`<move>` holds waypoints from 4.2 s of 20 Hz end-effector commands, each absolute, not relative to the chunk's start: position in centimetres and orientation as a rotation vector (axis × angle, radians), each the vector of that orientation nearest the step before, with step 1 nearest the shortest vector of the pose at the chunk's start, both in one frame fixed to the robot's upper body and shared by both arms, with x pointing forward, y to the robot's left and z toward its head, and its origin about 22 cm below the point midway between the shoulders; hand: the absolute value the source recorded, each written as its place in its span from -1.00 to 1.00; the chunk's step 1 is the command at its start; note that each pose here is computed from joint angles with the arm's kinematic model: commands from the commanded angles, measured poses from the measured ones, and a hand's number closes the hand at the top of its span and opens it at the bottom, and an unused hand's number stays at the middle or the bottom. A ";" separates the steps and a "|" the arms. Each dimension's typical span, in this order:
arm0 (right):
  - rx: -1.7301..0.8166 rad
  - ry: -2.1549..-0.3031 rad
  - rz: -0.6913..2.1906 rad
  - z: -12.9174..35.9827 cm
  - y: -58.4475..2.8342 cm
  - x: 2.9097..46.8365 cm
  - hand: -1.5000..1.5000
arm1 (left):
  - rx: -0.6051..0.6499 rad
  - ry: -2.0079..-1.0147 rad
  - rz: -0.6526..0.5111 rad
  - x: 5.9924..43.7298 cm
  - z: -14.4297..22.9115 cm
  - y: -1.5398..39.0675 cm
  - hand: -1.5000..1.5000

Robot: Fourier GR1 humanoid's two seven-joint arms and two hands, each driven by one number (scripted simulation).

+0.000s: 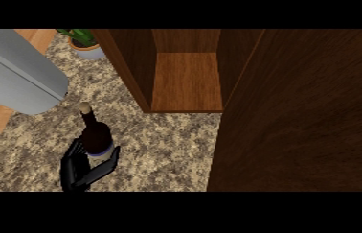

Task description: Pick up the wine, place it into the cabinet and close the cabinet

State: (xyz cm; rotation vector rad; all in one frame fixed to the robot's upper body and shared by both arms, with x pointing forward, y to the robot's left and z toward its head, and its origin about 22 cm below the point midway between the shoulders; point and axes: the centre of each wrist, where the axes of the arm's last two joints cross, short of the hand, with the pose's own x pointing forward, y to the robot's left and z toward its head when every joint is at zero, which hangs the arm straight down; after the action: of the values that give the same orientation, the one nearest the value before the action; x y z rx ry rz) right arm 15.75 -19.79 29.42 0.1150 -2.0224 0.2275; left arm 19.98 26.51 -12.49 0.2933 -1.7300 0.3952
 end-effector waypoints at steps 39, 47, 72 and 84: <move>0.172 -1.984 0.270 28.7 -21.2 12.7 -1.00 | -0.221 -1.908 0.076 30.2 12.5 8.8 1.00; 0.186 -1.995 0.267 28.7 -20.8 13.5 -1.00 | -0.171 -1.926 0.091 34.3 13.1 7.6 1.00; 0.195 -1.982 0.271 29.2 -21.7 15.7 -1.00 | 0.017 -1.900 -0.023 36.1 2.7 7.7 1.00; 0.204 -1.974 0.270 27.8 -21.4 13.5 -1.00 | 0.159 -1.870 -0.125 36.8 -1.5 9.1 1.00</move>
State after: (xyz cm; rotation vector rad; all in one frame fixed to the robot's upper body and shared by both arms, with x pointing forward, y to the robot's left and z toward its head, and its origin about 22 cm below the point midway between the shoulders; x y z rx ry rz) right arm 17.14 -21.21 28.62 0.1181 -1.9726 0.2311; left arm 36.81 8.22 0.05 0.1194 -1.8822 -0.1097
